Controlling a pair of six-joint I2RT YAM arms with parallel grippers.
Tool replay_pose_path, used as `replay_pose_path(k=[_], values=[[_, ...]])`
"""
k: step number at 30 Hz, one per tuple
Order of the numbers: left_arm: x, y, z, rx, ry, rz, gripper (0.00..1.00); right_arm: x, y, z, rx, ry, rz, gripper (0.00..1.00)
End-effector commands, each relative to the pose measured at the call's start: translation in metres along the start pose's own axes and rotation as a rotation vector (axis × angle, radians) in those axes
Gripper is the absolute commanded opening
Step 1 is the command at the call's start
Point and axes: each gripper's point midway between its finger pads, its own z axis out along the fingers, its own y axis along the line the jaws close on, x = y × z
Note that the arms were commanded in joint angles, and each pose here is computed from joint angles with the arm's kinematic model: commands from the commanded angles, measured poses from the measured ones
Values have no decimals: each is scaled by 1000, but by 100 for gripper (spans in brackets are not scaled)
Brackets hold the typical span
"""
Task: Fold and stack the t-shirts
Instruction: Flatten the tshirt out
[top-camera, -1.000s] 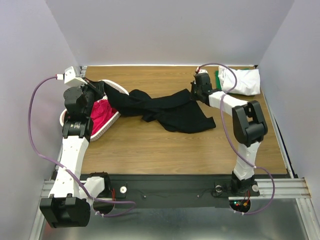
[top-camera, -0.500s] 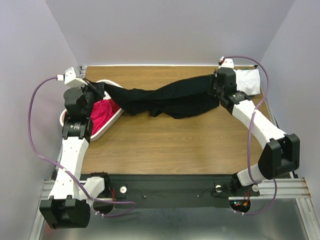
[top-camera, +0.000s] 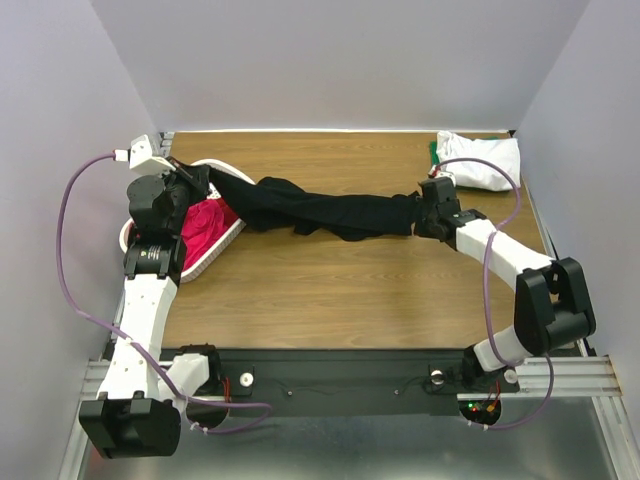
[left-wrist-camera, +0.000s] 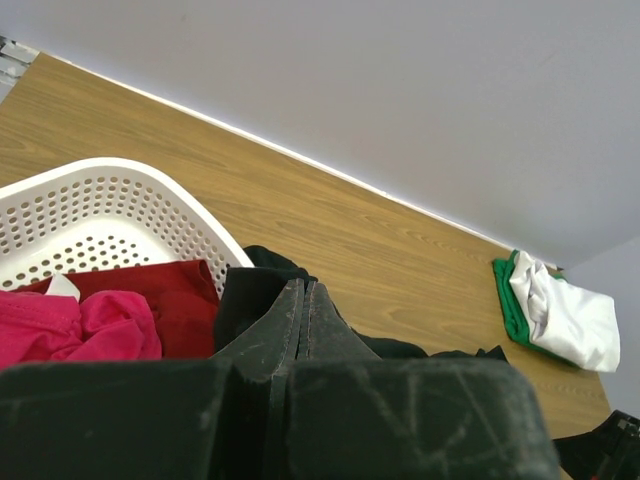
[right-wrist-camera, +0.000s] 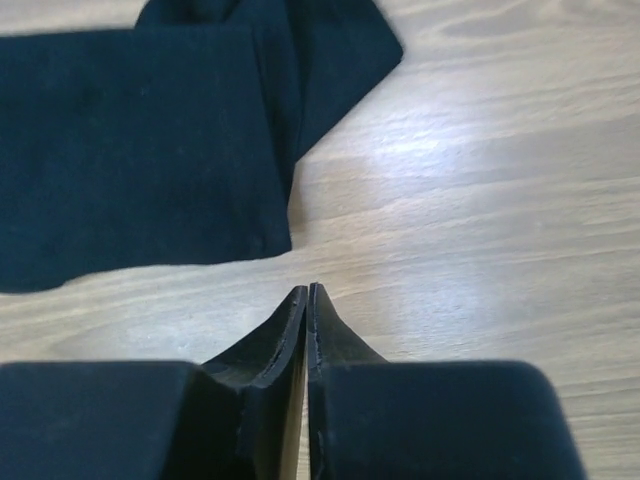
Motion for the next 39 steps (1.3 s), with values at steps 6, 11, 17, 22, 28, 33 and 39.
replay_pose_path(k=[6,11,17,22,28,33,39], values=[[-11,-9,-1,47,-46,15,0,6,29,20,-126,17,42,45],[-11,-10,-2,51,-47,16,0,9,36,44,-131,36,44,51],[-12,-9,-2,46,-50,19,0,10,27,65,-114,51,64,49],[-10,-8,1,44,-46,19,0,6,26,65,-121,31,61,47],[-9,-7,2,43,-41,19,0,-7,28,56,-137,-9,68,47],[-8,-7,2,42,-40,19,0,-25,29,46,-150,-57,69,47],[-7,-7,3,46,-36,19,0,-31,28,47,-149,-66,67,47]])
